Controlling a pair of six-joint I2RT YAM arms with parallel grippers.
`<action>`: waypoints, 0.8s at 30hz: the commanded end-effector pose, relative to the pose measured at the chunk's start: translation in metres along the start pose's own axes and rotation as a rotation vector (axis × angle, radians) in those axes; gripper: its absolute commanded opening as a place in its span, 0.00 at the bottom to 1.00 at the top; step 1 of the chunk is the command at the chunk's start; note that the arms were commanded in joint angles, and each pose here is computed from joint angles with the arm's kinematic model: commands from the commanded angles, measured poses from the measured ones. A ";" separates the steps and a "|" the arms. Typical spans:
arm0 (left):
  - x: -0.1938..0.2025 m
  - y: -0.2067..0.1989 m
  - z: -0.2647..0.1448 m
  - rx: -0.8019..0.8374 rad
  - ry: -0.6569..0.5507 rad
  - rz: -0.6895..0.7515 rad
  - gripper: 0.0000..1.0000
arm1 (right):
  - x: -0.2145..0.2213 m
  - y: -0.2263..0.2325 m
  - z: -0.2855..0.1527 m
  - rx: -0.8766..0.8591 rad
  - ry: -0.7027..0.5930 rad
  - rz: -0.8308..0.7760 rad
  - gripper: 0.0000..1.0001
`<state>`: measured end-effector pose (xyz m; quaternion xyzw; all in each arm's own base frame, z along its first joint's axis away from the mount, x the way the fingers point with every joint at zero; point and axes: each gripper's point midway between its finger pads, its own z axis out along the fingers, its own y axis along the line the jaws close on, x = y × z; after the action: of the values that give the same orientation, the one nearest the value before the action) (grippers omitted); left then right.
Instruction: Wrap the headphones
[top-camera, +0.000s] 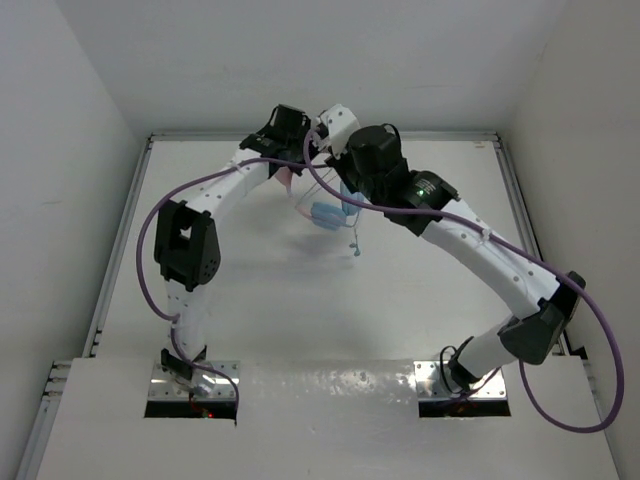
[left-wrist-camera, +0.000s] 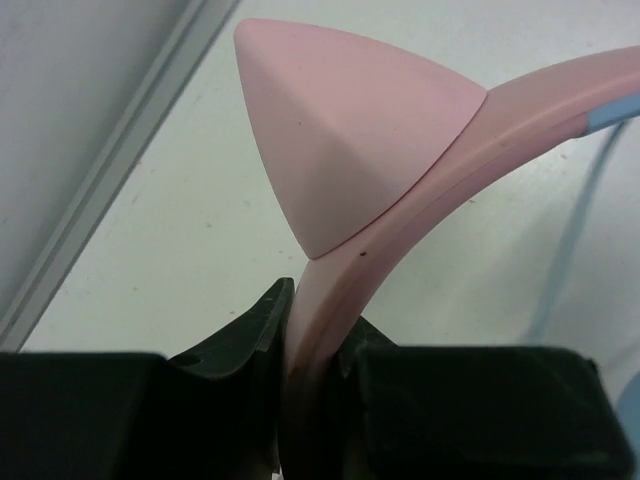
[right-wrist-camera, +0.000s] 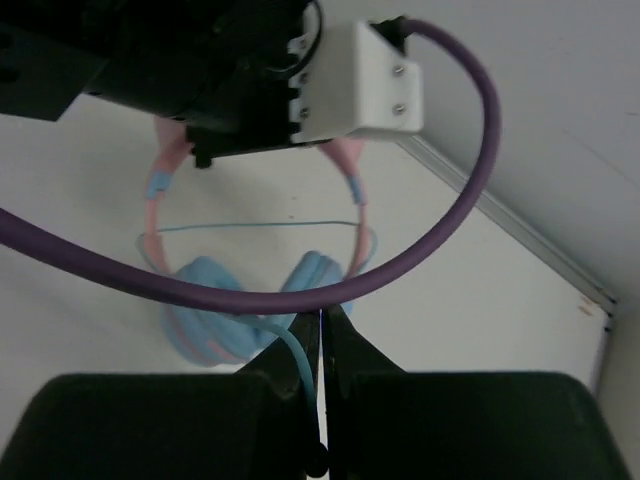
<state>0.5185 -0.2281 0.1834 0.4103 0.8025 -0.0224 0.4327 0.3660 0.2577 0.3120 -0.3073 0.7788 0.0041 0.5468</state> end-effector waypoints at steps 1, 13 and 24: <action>-0.027 0.004 -0.021 0.016 -0.092 0.067 0.00 | 0.000 -0.048 -0.019 0.176 0.056 -0.112 0.00; -0.046 -0.013 -0.037 0.112 -0.123 0.068 0.00 | 0.091 -0.156 -0.018 0.331 0.252 -0.084 0.00; -0.050 -0.044 -0.053 0.219 -0.104 0.112 0.00 | 0.091 -0.227 0.023 0.401 0.163 0.190 0.00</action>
<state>0.4838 -0.2630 0.1923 0.4740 0.7781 -0.0965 0.4007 0.4501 0.0467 0.2550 -0.1774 0.8585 -0.1441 0.4591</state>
